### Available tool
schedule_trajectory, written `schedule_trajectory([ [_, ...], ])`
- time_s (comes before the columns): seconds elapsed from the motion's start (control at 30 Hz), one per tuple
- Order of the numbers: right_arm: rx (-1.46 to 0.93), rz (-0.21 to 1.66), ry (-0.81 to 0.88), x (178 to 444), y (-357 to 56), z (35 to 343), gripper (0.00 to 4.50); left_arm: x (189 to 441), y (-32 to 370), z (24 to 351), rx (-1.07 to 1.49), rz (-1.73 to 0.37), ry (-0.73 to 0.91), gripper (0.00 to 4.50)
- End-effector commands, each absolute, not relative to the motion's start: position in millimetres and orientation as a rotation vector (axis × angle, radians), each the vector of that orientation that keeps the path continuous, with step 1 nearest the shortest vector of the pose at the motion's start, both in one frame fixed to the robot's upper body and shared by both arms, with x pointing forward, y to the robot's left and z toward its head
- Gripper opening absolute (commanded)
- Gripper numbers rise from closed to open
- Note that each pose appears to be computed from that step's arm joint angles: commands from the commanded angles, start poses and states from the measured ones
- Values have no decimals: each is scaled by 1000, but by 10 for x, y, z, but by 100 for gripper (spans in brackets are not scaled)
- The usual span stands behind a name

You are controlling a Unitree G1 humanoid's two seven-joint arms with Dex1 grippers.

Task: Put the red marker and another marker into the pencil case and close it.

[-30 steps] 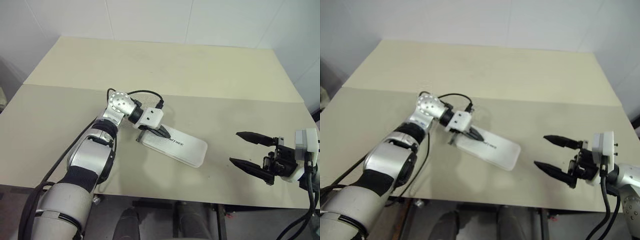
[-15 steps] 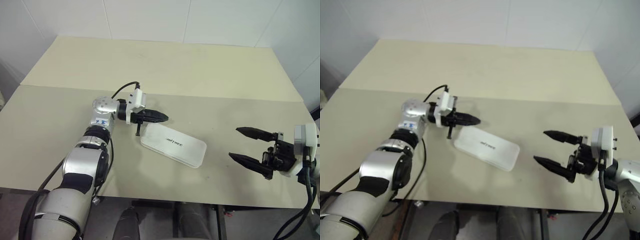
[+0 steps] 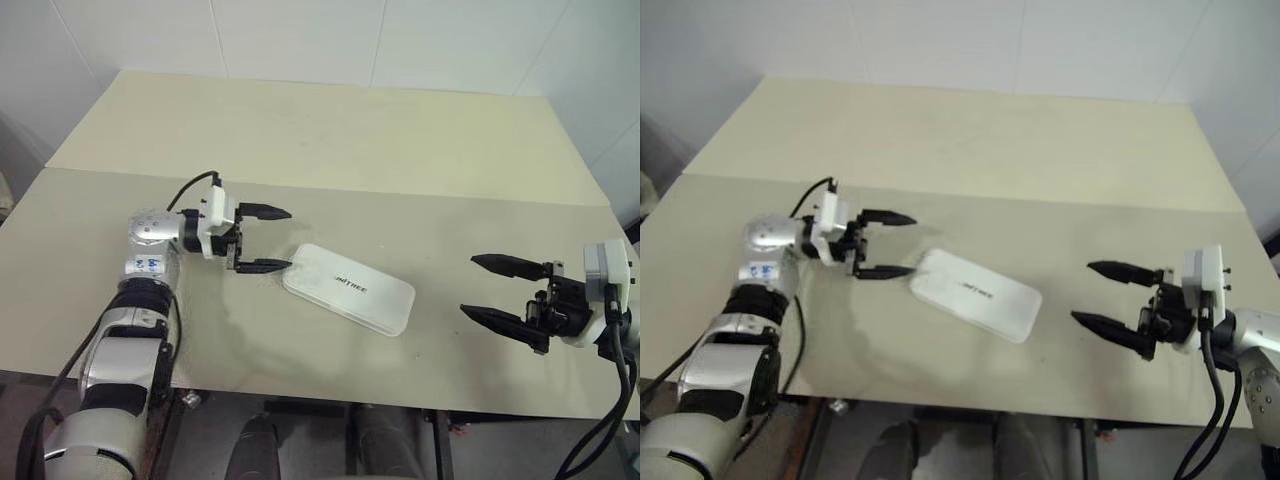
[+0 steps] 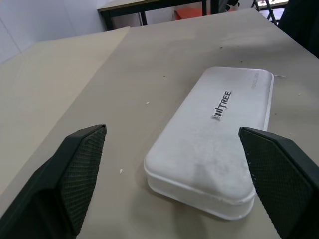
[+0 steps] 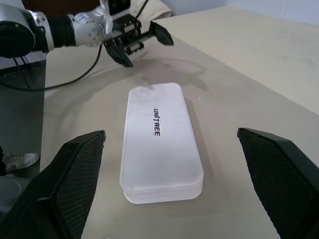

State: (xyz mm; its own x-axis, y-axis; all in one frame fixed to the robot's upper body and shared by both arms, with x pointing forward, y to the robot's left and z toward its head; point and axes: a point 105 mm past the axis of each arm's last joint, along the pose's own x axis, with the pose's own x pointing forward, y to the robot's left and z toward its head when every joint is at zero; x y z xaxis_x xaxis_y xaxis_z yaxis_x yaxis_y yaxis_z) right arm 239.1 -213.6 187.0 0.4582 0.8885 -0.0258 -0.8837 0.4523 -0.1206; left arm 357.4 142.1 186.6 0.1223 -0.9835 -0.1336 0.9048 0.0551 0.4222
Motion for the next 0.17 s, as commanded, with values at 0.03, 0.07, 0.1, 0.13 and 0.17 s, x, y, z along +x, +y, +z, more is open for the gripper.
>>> schedule_trajectory([
  [0.03,-134,1098,-77,2316,-2109,1954,450,3485,1411,1963,472,-1508,-267,449],
  [0.07,-132,1095,-78,2315,-2107,1949,450,3515,1402,1996,480,-1479,-289,449],
  [0.1,-131,1093,-78,2312,-2113,1951,450,3532,1392,2020,487,-1462,-303,449],
  [0.13,-130,1088,-84,2328,-2110,1952,450,3538,1385,2039,478,-1457,-313,449],
  [0.17,-130,1085,-90,2341,-2102,1959,450,3534,1384,2046,473,-1461,-313,449],
])
